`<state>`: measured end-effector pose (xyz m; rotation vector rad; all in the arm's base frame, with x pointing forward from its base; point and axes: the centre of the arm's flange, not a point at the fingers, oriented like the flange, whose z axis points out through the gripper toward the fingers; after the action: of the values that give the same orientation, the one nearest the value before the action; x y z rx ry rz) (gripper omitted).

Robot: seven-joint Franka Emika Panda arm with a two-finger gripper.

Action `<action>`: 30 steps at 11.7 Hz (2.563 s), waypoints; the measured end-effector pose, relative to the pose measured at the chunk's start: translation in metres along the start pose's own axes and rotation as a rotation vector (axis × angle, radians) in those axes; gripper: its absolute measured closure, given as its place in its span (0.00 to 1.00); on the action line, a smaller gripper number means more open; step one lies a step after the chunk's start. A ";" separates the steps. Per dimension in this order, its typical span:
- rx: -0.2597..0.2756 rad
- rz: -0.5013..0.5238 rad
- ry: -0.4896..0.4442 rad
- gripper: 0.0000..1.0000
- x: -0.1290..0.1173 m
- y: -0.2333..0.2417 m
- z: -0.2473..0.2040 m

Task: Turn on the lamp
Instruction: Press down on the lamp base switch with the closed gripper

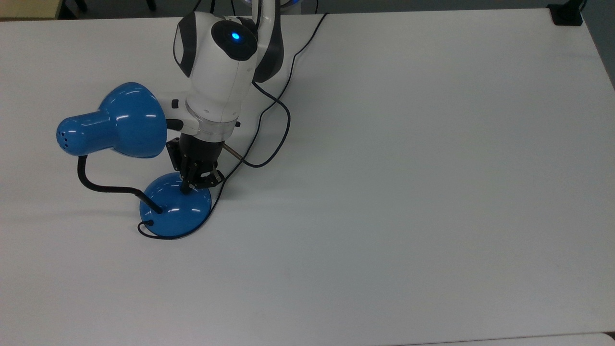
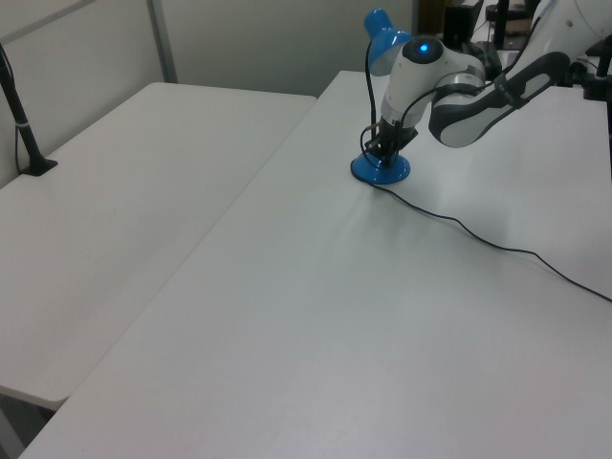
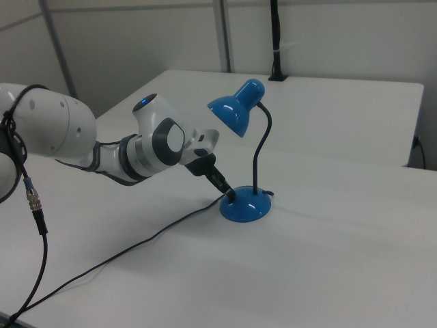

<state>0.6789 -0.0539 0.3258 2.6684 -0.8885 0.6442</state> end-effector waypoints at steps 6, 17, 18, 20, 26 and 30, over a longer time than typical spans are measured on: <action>0.027 0.004 0.020 0.99 0.003 0.001 0.003; 0.056 0.034 0.062 0.99 0.021 0.016 -0.020; 0.049 0.030 0.049 0.99 0.015 0.018 -0.014; 0.042 0.023 0.032 0.99 0.006 0.019 -0.008; 0.031 0.001 0.018 0.99 -0.003 0.017 0.000; 0.029 -0.003 0.020 0.99 -0.004 0.016 0.001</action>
<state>0.6665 -0.0650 0.3251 2.6841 -0.8755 0.6869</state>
